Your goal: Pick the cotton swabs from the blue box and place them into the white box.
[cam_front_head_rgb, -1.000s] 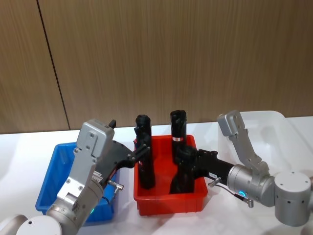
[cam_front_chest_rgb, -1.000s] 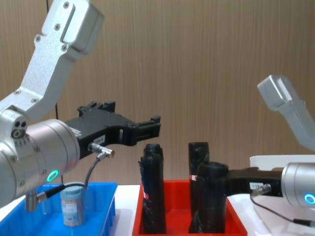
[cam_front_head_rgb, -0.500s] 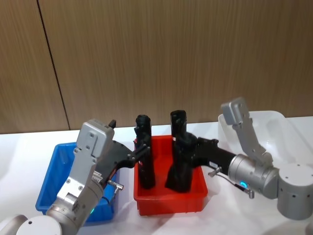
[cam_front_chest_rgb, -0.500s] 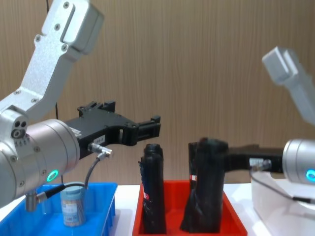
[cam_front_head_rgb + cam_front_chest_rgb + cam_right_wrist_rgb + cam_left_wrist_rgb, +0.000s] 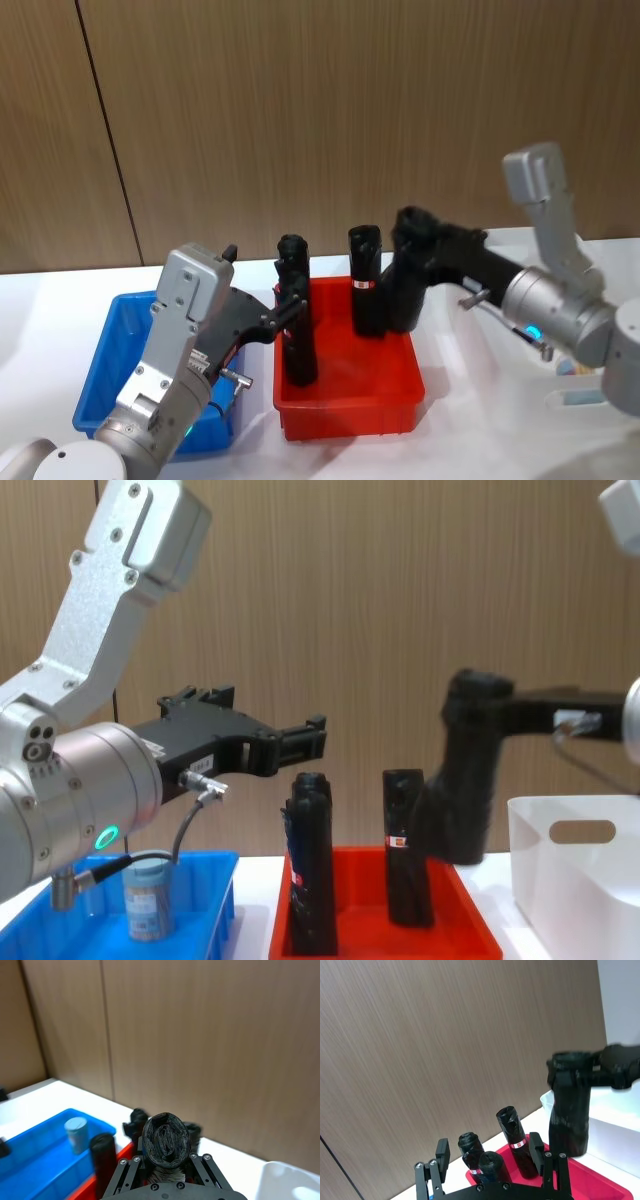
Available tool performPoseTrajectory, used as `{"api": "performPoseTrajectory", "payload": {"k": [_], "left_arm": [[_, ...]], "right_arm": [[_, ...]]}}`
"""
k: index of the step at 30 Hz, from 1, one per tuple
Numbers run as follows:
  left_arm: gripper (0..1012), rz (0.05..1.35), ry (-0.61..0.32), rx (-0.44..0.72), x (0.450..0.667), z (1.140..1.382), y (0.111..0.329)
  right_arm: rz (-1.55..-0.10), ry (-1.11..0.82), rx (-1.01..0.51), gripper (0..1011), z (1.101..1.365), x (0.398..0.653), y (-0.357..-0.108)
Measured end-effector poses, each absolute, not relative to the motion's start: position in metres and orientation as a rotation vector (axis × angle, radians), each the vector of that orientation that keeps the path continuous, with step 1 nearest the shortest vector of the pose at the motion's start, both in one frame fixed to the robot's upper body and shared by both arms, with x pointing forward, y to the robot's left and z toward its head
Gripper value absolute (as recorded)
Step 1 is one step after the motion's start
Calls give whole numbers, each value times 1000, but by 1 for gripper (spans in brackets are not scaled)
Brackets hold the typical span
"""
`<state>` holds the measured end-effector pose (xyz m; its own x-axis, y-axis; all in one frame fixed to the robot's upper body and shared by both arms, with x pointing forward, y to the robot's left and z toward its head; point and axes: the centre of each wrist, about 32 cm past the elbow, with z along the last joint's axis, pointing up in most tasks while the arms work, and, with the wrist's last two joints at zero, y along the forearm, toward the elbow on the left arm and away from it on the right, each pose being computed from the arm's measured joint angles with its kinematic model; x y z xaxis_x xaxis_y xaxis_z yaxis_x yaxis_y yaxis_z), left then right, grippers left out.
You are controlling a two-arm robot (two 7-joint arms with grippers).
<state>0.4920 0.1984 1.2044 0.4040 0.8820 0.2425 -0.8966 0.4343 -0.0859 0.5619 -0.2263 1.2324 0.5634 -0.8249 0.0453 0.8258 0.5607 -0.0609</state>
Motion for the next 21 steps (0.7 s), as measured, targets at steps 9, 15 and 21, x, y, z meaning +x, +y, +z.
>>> {"api": "performPoseTrajectory", "payload": {"k": [9,15,21], "left_arm": [[1004,1124,-268,61,492,1204,198],[1004,1124,-268,61,492,1204,198],[1004,1124,-268,61,492,1204,198]], "right_arm": [[-1066,-61,-57,357,1252,564,-253],[-1132,-80,-52,357,1262,566,-273],[-1175,-72,-59,356,1263,570,-287]]}}
